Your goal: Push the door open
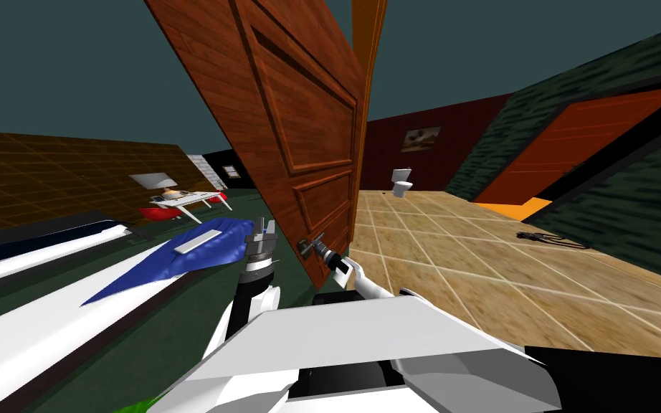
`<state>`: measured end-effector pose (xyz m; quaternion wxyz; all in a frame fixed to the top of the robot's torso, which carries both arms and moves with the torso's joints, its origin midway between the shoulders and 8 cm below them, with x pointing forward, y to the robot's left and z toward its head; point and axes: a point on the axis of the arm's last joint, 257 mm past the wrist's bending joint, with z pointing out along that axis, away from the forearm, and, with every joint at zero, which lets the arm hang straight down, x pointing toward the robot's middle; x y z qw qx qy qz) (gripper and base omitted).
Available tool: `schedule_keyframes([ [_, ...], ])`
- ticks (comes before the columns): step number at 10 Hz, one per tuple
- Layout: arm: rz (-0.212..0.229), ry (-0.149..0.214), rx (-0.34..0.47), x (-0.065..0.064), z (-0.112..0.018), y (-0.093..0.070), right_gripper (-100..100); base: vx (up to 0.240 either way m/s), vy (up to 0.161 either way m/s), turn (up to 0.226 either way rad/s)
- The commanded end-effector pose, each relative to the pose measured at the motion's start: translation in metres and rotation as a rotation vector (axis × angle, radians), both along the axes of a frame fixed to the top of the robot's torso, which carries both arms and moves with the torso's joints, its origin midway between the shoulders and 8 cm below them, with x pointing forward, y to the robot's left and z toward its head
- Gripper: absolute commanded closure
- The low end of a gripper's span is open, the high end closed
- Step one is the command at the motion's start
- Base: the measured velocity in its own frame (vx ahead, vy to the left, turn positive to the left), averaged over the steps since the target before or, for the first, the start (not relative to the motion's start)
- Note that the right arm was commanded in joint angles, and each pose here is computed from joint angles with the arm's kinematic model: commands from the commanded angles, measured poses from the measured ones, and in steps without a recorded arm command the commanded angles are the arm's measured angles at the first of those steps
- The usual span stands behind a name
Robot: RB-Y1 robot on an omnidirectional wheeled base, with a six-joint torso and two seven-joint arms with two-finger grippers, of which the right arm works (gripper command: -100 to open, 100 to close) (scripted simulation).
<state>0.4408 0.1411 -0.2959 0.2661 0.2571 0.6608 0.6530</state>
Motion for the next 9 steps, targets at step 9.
schedule_keyframes([
  [9,-0.030,0.002,-0.037,0.000,-0.015,-0.027,100,0.057,0.104,-0.072],
])
